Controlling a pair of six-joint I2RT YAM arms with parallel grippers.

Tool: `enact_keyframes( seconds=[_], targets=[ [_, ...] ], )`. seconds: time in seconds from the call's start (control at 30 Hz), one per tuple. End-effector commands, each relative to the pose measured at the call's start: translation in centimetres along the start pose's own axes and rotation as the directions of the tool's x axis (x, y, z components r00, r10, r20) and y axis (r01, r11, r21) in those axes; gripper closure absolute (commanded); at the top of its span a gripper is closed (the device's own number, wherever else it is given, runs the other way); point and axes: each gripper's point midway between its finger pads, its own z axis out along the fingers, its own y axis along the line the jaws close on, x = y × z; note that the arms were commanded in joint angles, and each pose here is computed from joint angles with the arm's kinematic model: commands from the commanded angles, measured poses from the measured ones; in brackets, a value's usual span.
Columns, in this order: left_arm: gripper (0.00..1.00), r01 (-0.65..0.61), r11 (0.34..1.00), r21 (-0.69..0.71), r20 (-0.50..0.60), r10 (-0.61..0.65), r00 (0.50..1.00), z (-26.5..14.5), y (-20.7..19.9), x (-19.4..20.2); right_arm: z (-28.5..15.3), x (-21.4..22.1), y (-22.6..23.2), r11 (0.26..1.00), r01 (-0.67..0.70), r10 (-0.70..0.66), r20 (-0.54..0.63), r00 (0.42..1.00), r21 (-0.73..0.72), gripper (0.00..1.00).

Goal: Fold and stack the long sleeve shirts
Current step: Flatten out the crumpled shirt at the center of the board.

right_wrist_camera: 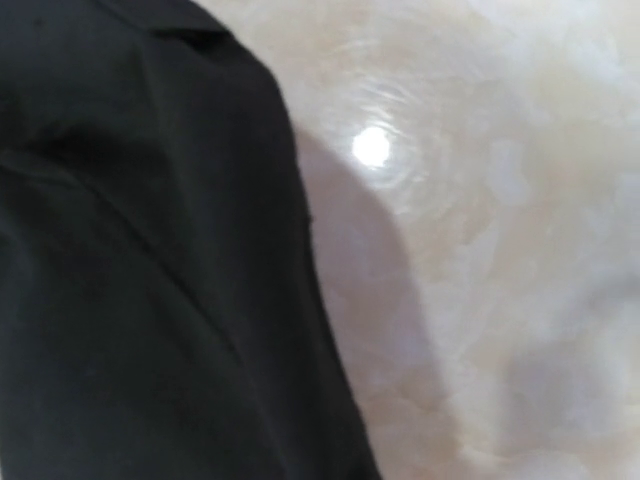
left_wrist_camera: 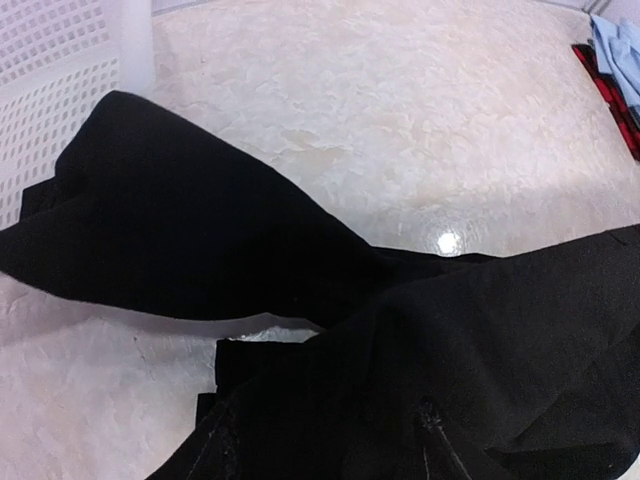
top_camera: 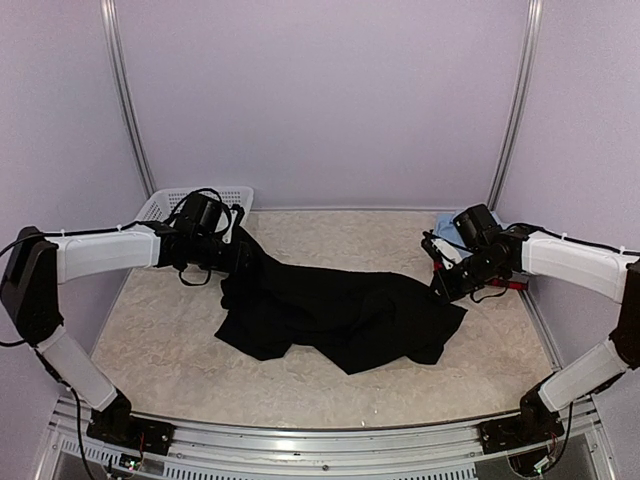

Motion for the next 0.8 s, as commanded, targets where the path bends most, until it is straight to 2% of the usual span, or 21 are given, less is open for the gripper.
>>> enact_keyframes(
  seconds=[0.0,0.17,0.33,0.57,0.77],
  targets=[
    [0.4,-0.016,0.999,-0.048,0.135,0.022,0.991,-2.4,0.4,-2.0,-0.1,-1.0,-1.6,0.999,-0.012,0.011,0.019,1.0,0.039,1.0],
    [0.3,-0.073,0.994,-0.081,0.207,0.088,0.974,-5.3,-1.6,-1.9,0.1,-1.1,-2.1,0.999,-0.014,0.014,0.017,1.0,0.045,1.0],
    [0.28,-0.277,0.958,-0.077,0.231,0.288,0.929,-6.7,-5.8,0.0,0.2,-1.7,-2.0,0.999,-0.009,0.008,0.022,1.0,0.034,1.0],
    [0.29,-0.465,0.877,-0.12,0.135,0.478,0.868,-3.9,-6.2,2.8,-0.3,-2.0,-1.6,1.0,0.003,-0.003,0.03,1.0,0.016,1.0],
    [0.29,-0.564,0.809,-0.166,0.051,0.578,0.814,-1.1,-5.0,4.4,-0.5,-2.1,-1.3,1.0,0.011,-0.011,0.036,0.999,0.003,1.0]
  ],
)
